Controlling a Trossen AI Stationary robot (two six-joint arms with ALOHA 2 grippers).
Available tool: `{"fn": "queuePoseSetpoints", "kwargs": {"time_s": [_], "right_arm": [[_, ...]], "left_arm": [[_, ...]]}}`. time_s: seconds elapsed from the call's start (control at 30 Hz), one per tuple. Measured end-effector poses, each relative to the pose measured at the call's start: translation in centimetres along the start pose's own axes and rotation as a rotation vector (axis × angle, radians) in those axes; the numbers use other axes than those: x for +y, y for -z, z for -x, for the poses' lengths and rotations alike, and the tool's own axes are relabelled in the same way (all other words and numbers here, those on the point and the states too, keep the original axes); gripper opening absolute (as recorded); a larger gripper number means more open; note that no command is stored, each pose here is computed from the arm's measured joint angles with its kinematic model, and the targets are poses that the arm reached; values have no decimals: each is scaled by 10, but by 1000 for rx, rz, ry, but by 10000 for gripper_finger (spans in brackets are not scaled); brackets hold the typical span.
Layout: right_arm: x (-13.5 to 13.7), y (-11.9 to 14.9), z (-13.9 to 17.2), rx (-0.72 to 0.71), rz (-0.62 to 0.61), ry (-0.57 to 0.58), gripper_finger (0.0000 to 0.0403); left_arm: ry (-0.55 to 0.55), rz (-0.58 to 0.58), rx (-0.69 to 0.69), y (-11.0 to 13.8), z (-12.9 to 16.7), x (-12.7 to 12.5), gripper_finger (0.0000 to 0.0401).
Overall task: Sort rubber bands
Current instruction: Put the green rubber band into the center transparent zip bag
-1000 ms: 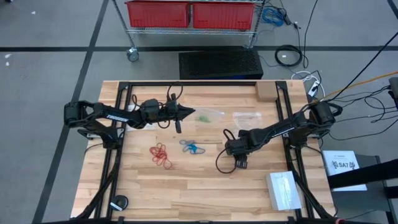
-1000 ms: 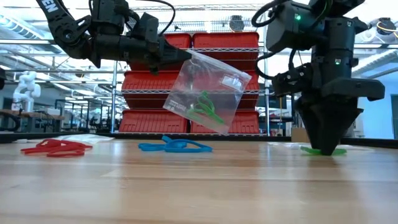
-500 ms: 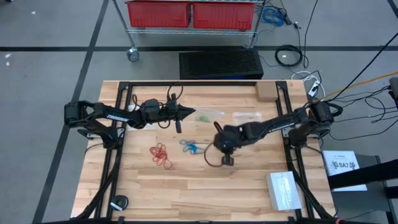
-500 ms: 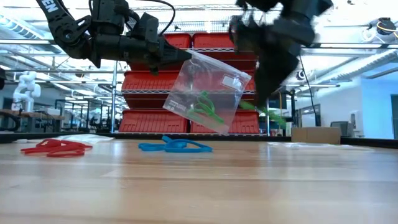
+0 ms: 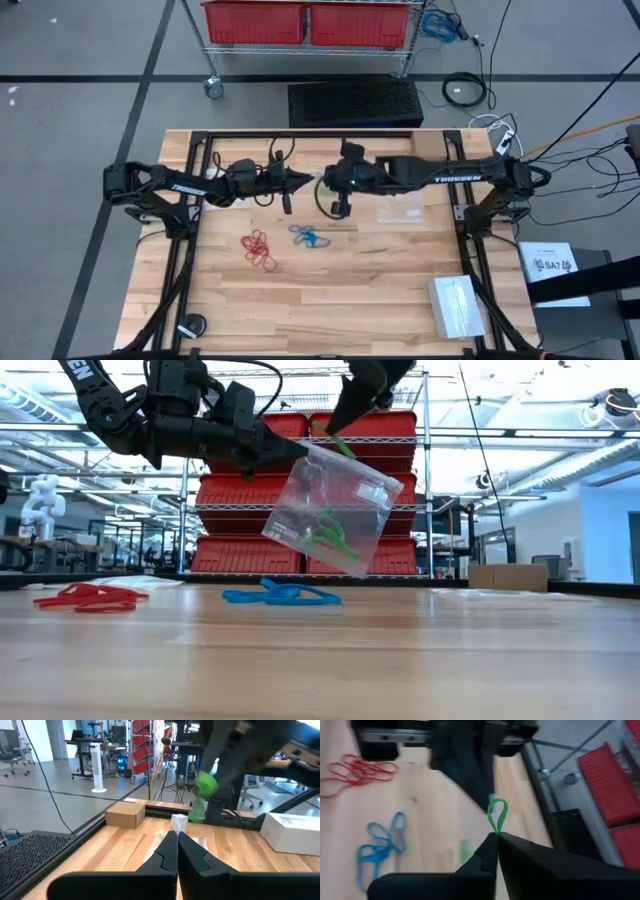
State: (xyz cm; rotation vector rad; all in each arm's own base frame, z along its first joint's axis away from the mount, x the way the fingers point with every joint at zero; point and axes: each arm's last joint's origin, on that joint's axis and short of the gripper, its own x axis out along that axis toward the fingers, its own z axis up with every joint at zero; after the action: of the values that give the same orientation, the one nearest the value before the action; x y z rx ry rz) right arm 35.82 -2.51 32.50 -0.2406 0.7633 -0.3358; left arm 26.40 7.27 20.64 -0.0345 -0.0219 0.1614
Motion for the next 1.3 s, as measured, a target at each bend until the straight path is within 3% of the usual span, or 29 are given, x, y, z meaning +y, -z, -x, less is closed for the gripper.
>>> {"fn": "queuePoseSetpoints", "kwargs": {"time_s": [0.27,0.4,0.9,1.3], "right_arm": [[-15,9,-4,89,-13,19,0],[-12,10,-4,94,-35,-40,0],[-4,24,-42,220,-30,-60,0],[-22,15,-8,129,-94,-38,0]], "left_arm": [[-3,0,7,1,0,1,0],[-10,1,7,1,0,3,0],[-13,8,16,1,0,3,0],[-13,3,26,2,0,3,0]]}}
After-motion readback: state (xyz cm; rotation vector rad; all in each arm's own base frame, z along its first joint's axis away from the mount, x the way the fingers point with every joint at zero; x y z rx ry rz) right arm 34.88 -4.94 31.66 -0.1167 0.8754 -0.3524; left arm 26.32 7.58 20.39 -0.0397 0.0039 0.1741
